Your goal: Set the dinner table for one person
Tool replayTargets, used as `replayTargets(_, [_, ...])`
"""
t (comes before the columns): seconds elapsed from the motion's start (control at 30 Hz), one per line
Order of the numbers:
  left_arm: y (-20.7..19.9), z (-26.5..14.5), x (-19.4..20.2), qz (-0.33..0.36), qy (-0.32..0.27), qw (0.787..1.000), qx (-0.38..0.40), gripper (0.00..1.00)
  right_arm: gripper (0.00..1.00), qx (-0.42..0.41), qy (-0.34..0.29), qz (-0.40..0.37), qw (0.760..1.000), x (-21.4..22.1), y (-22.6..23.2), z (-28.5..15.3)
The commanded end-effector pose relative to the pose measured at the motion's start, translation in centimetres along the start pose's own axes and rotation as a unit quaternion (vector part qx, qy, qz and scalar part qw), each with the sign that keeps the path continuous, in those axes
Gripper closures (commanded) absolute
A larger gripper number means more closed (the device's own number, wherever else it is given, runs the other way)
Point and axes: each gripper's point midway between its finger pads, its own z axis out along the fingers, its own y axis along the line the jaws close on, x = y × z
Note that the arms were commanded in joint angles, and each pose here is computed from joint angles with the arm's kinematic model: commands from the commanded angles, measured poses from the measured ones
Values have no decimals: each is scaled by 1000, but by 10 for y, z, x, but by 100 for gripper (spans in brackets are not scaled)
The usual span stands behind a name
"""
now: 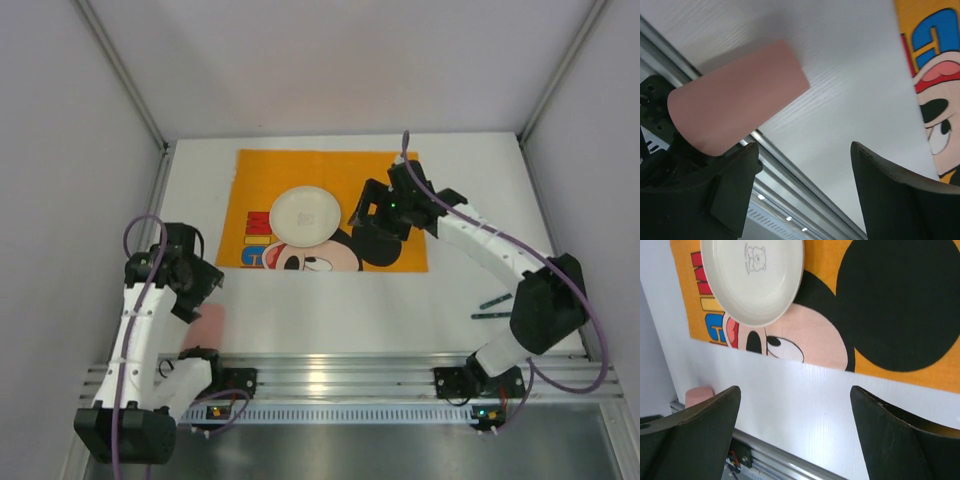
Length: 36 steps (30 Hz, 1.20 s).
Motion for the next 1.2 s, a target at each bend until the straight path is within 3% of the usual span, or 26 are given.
replayTargets(0.0, [41, 1, 30, -41, 52, 996, -53, 20, 9, -16, 7, -13, 1000, 20, -10, -21])
replayTargets(0.13, [56, 5, 24, -40, 37, 995, -87, 19, 8, -15, 24, -5, 1000, 41, -32, -31])
replayTargets(0.37, [64, -5, -28, -30, -51, 988, -141, 17, 9, -26, 45, -13, 999, 69, -50, -42])
replayTargets(0.43, [69, -2, -36, -38, -53, 985, -158, 16, 9, -28, 47, -14, 998, 74, -55, -46])
replayTargets(0.57, [90, 23, -32, -79, -4, 978, -194, 16, 9, -40, 53, -15, 998, 83, -60, -54])
replayTargets(0.77, [92, 54, 0, -121, 65, 973, -187, 18, 9, -41, 48, -16, 998, 85, -73, -69])
replayTargets(0.97, [60, 58, 15, -130, 110, 978, -120, 17, 9, -37, 38, -3, 999, 79, -92, -83])
replayTargets(1.1, [27, 74, 53, -168, 166, 970, -61, 19, 9, -35, 31, 11, 999, 73, -101, -87])
replayTargets(1.17, [-3, 81, 74, -137, 174, 975, -10, 19, 9, -36, 31, 12, 999, 72, -101, -88])
